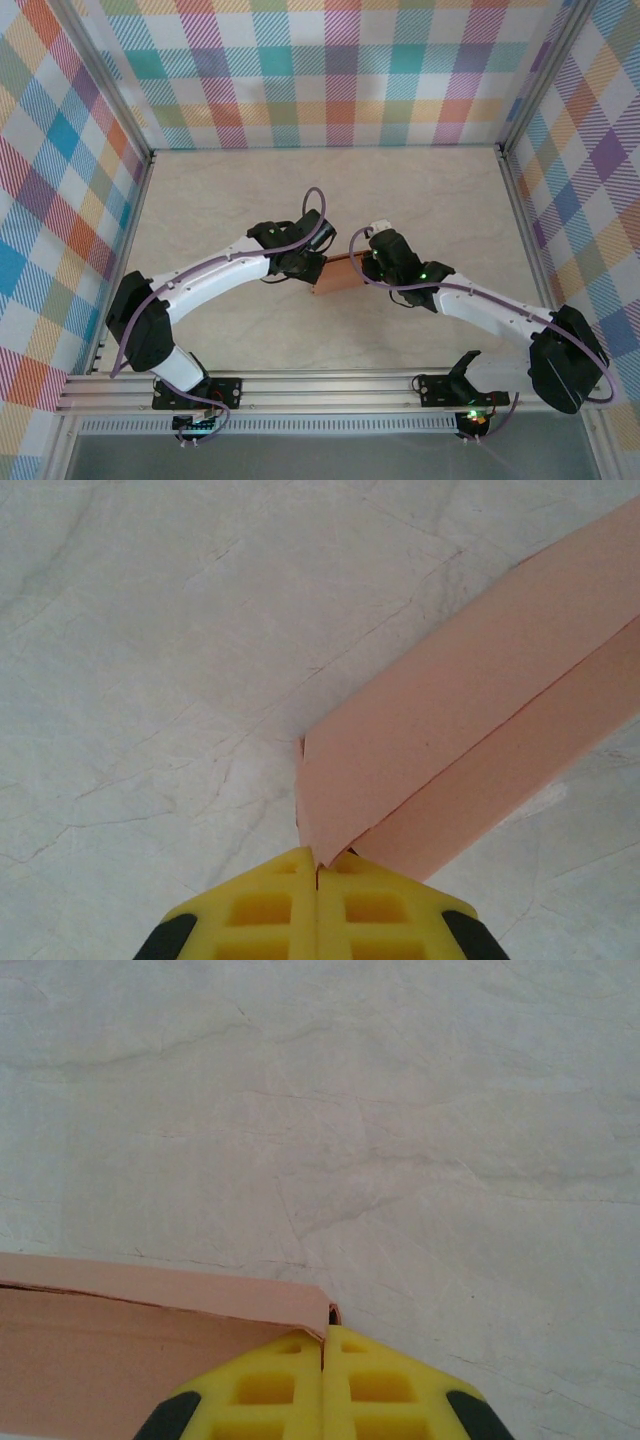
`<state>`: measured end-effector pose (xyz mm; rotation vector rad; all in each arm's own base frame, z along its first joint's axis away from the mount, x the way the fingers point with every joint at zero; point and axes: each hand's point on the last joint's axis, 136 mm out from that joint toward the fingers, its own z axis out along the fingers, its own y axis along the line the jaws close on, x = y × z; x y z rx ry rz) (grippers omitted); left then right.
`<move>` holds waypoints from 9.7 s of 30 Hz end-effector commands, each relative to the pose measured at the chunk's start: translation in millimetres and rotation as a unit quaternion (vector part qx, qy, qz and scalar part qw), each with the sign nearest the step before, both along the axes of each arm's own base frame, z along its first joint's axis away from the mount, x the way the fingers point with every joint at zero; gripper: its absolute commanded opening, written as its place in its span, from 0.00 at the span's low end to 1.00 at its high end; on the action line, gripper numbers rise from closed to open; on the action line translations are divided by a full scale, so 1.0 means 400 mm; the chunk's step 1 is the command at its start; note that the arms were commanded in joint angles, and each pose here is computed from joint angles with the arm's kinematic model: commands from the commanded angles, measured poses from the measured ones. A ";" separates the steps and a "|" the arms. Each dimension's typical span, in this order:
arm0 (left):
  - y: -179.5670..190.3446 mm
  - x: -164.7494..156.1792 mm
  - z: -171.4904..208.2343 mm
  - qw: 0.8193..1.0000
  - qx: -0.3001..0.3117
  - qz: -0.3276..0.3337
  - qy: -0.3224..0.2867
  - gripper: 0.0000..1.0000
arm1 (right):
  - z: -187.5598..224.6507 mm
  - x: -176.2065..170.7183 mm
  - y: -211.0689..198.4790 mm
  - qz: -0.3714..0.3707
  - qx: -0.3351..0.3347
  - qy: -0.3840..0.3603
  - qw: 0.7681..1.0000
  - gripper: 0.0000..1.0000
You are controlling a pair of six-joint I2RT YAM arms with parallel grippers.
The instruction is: Fold the paper box
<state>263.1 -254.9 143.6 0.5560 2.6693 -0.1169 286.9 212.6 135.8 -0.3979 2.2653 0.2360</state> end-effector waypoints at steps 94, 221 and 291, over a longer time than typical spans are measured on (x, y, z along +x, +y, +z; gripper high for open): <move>0.031 0.039 -0.079 0.958 -0.245 0.147 -0.024 0.00 | -0.093 -0.069 0.038 0.043 0.014 -0.023 0.999 0.00; 0.092 0.032 0.022 0.945 -0.291 0.138 -0.050 1.00 | -0.086 -0.008 0.095 0.004 0.027 0.037 0.999 0.60; 0.155 0.100 -0.017 0.947 -0.240 0.210 -0.031 0.69 | -0.140 0.030 0.026 -0.073 0.096 0.200 0.972 0.15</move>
